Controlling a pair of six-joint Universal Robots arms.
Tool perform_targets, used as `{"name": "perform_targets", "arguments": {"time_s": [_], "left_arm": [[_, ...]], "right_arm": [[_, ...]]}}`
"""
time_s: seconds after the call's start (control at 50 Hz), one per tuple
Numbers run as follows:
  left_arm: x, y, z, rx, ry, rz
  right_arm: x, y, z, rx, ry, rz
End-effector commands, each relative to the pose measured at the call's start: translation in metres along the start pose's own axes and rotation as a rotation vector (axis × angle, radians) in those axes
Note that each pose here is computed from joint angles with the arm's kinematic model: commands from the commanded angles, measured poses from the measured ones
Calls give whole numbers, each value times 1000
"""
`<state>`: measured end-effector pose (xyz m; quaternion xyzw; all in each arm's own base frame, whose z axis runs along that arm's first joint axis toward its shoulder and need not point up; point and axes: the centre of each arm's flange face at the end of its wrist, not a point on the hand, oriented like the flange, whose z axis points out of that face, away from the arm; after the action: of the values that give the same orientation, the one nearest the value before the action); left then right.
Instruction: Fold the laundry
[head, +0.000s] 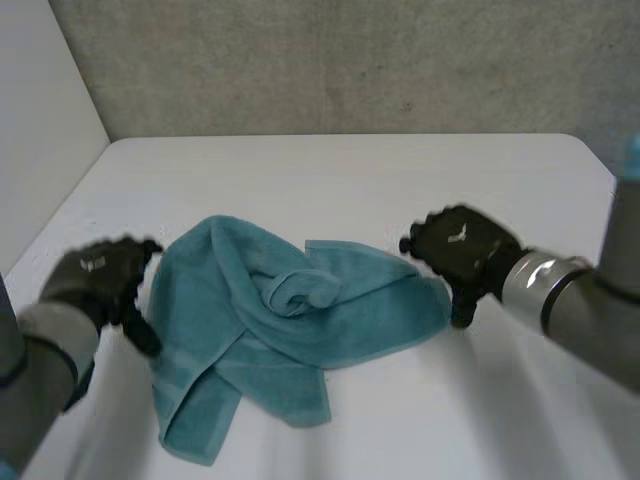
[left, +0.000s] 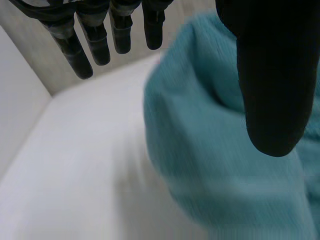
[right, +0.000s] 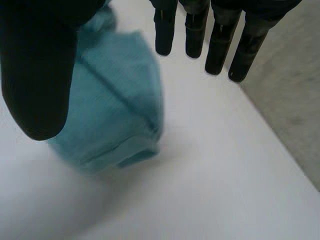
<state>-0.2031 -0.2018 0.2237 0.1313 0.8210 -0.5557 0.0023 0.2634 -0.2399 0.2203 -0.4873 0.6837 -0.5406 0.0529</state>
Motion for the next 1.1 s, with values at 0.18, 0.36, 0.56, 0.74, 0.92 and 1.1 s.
{"name": "perform_targets", "arguments": {"time_s": [0.18,0.36,0.56,0.74,0.92,1.1], "left_arm": [[-2,62,20,-115,-130,32],[1,75,27,-163,-123,47],[7,77,28,-167,-104,32],[23,73,21,-144,-15,-33],[34,70,23,-132,46,-34],[42,76,32,-156,69,-20]], "right_arm": [[-37,68,51,106,49,-244],[-42,84,64,88,33,-273],[-21,72,79,188,171,-275],[13,67,81,93,384,-145],[18,71,80,40,430,-147],[30,69,73,18,446,-135]]}}
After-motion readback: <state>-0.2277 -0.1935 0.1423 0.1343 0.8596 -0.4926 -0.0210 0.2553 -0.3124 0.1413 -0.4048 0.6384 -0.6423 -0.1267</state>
